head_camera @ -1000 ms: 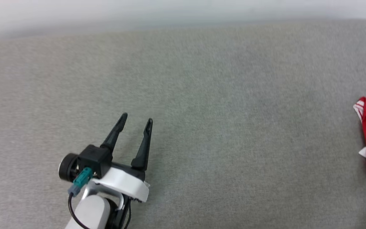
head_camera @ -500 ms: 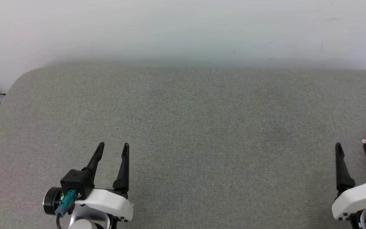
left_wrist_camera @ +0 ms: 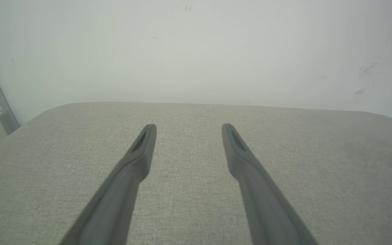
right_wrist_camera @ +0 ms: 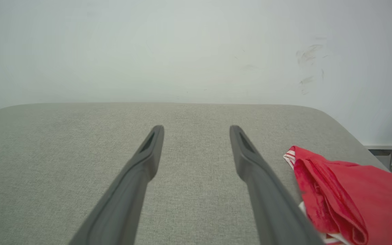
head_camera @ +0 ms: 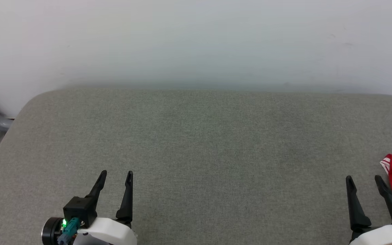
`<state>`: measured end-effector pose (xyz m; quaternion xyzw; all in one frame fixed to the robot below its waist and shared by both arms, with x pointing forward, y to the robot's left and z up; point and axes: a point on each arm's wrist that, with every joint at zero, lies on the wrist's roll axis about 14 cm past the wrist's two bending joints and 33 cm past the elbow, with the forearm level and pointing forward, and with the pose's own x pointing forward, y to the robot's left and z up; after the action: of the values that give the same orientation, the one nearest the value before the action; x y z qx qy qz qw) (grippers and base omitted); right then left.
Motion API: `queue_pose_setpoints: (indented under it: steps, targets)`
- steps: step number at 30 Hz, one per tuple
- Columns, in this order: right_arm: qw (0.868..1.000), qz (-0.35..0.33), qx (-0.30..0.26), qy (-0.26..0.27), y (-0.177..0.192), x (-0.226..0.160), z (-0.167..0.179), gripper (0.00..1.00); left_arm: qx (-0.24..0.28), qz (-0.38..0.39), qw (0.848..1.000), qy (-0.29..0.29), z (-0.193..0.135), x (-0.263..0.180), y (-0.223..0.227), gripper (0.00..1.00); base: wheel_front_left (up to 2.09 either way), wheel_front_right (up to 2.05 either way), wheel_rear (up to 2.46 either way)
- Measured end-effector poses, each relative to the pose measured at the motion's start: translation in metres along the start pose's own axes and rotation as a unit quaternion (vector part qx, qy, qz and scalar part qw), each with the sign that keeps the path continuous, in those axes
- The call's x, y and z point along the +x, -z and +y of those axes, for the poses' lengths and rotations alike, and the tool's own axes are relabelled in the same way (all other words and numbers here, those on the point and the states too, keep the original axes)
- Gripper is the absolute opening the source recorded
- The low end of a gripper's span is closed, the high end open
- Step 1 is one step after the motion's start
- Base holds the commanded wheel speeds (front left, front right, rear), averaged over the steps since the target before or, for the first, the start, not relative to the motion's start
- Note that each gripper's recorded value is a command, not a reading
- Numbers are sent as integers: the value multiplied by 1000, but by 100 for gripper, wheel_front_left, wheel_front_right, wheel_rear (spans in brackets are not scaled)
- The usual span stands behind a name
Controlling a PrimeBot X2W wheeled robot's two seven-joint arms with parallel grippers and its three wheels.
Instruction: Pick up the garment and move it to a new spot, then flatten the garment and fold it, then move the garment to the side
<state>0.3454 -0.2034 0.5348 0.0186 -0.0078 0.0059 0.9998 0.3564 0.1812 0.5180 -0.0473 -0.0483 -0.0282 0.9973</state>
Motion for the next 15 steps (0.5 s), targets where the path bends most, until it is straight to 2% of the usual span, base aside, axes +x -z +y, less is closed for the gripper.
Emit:
queue_pose_setpoints:
  steps: [15]
  targets:
    - [1000,-16,-6,-11,-14,-8,8,100,-3,13,1000,1,-3,-6,9,100,0,0,0]
